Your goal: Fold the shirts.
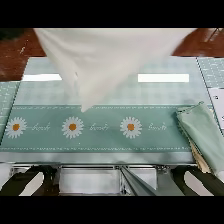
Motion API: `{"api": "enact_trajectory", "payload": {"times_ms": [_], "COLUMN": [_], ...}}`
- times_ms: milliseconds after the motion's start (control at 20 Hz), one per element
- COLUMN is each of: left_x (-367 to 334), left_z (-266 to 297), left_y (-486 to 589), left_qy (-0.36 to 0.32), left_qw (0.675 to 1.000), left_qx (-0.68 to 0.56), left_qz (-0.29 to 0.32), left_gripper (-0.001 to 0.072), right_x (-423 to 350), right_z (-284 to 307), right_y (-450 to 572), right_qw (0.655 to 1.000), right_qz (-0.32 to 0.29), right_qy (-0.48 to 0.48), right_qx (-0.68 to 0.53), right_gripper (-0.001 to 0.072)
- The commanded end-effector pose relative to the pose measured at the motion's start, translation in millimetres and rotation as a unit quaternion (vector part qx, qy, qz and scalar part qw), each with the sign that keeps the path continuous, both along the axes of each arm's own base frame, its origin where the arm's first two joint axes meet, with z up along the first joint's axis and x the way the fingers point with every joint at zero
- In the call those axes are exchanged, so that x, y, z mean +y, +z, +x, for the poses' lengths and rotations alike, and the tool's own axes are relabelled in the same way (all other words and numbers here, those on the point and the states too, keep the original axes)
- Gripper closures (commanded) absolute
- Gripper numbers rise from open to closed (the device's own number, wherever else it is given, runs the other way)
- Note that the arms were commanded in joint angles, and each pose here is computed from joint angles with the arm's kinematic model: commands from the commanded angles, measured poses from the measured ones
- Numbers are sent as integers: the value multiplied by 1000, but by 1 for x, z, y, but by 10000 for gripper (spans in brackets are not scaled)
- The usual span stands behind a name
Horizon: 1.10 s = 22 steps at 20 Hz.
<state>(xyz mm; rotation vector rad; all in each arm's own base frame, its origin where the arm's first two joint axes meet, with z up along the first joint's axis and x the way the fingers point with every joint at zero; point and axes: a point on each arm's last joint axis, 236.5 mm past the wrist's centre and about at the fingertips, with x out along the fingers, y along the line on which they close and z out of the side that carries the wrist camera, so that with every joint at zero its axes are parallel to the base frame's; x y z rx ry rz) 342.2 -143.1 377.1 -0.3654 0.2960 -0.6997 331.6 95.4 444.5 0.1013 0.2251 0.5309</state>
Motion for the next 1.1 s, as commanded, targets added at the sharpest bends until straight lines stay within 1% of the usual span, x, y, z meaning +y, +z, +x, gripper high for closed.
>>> {"api": "enact_trajectory", "payload": {"times_ms": [0,100,150,250,350,450,650,800,1000,1050], "left_x": [29,32,28,19,13,13,16,25,28,27], "left_z": [-58,-92,-109,-133,-146,-145,-113,-76,-33,-21], "left_y": [69,82,82,64,34,1,-102,-180,-253,-267], "left_qy": [86,103,95,71,48,39,29,53,67,68], "left_qw": [989,982,982,986,989,991,986,976,960,956], "left_qx": [-101,-131,-134,-101,-57,-16,122,197,263,275], "left_qz": [69,89,97,109,126,129,106,77,71,73], "left_gripper": [690,690,690,690,690,690,690,690,690,690], "right_x": [-17,-22,-25,-29,-28,-27,-25,-27,-2,-1], "right_z": [-85,-118,-132,-149,-152,-146,-98,-43,28,49], "right_y": [87,95,95,89,74,51,-19,-102,-178,-196], "right_qw": [986,980,977,977,980,985,994,988,969,961], "right_qz": [-35,-47,-56,-63,-60,-56,-34,-16,59,79], "right_qy": [-85,-113,-126,-139,-139,-133,-106,-81,4,12], "right_qx": [-136,-157,-160,-152,-130,-91,15,130,241,264], "right_gripper": [693,693,693,693,693,693,693,693,693,693]}}
